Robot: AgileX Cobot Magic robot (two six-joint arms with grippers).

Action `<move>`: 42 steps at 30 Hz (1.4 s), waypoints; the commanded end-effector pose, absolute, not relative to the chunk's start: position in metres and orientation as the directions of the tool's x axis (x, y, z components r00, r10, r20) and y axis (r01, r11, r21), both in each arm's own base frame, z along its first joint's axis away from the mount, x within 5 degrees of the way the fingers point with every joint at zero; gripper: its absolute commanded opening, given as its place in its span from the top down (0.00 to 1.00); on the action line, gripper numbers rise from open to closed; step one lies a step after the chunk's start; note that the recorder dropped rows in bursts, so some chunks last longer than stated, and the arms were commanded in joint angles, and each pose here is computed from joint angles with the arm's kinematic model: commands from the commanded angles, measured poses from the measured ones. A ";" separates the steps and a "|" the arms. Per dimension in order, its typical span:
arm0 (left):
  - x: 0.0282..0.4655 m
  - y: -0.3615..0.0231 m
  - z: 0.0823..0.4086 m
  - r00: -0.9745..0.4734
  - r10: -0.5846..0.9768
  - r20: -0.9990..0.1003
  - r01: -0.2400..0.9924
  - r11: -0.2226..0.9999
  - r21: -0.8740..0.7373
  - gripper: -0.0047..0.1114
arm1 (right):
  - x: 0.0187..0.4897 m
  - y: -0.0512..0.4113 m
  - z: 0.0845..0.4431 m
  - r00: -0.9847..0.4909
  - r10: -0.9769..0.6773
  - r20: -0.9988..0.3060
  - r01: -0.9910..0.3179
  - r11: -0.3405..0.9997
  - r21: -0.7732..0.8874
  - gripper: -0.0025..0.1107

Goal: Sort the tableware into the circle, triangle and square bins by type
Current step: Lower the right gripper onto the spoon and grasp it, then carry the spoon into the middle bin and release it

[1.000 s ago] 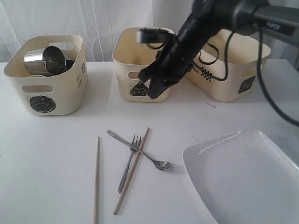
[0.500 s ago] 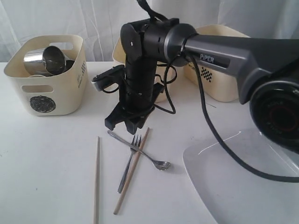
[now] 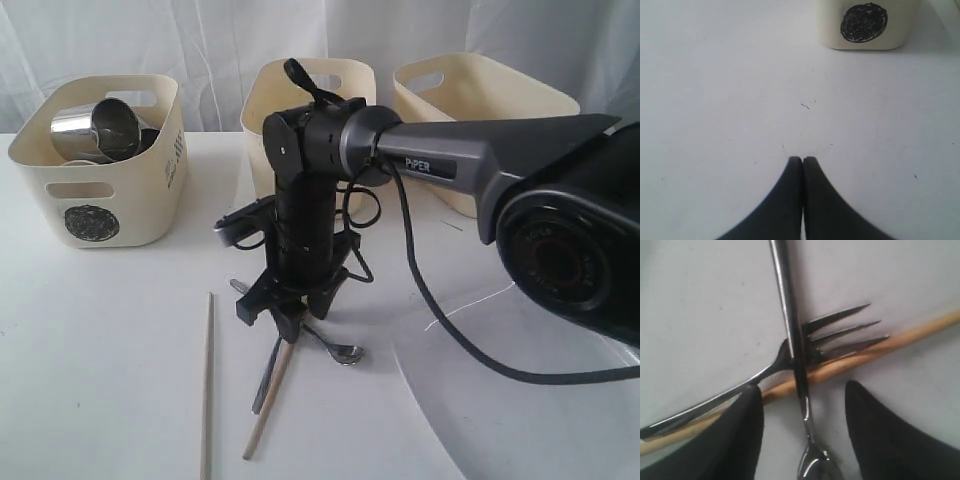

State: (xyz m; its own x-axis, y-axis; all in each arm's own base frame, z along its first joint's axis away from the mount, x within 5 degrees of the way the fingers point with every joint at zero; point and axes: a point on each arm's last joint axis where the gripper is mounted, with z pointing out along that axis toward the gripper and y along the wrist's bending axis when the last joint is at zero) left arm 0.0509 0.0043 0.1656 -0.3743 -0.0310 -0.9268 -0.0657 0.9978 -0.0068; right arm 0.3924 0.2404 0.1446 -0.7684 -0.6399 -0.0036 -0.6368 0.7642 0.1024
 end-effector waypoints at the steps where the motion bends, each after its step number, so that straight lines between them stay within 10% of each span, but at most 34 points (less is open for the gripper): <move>1: 0.051 0.004 0.165 -0.369 -0.037 -0.929 -0.057 0.998 -0.017 0.96 | 0.382 0.237 0.131 -0.778 -0.626 0.055 -0.615 0.776 0.138 0.56; 6: 0.051 0.004 0.165 -0.369 -0.037 -0.929 -0.057 0.998 -0.017 0.96 | 0.372 0.231 0.117 -0.728 -0.677 0.107 -0.661 0.734 0.154 0.62; 12: 0.051 0.004 0.165 -0.369 -0.037 -0.929 -0.057 0.998 -0.017 0.96 | 0.366 0.227 0.109 -0.712 -0.688 0.139 -0.669 0.725 0.163 0.97; 36: 0.051 0.004 0.165 -0.369 -0.037 -0.929 -0.057 0.998 -0.017 0.96 | 0.383 0.231 0.237 -0.709 -0.675 -0.205 -0.696 0.716 0.051 0.98; 42: 0.051 0.004 0.165 -0.369 -0.037 -0.929 -0.057 0.998 -0.017 0.96 | 0.417 0.224 0.253 -0.742 -0.439 -0.506 -0.554 0.827 0.095 0.98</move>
State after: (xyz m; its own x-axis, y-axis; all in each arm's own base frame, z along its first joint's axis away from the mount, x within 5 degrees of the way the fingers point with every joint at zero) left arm 0.0509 0.0043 0.1656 -0.3743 -0.0310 -0.9268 -0.0657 0.9978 -0.0068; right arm 0.4026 0.2316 0.2365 -0.7432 -0.5557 -0.3725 -0.6159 0.7858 0.0566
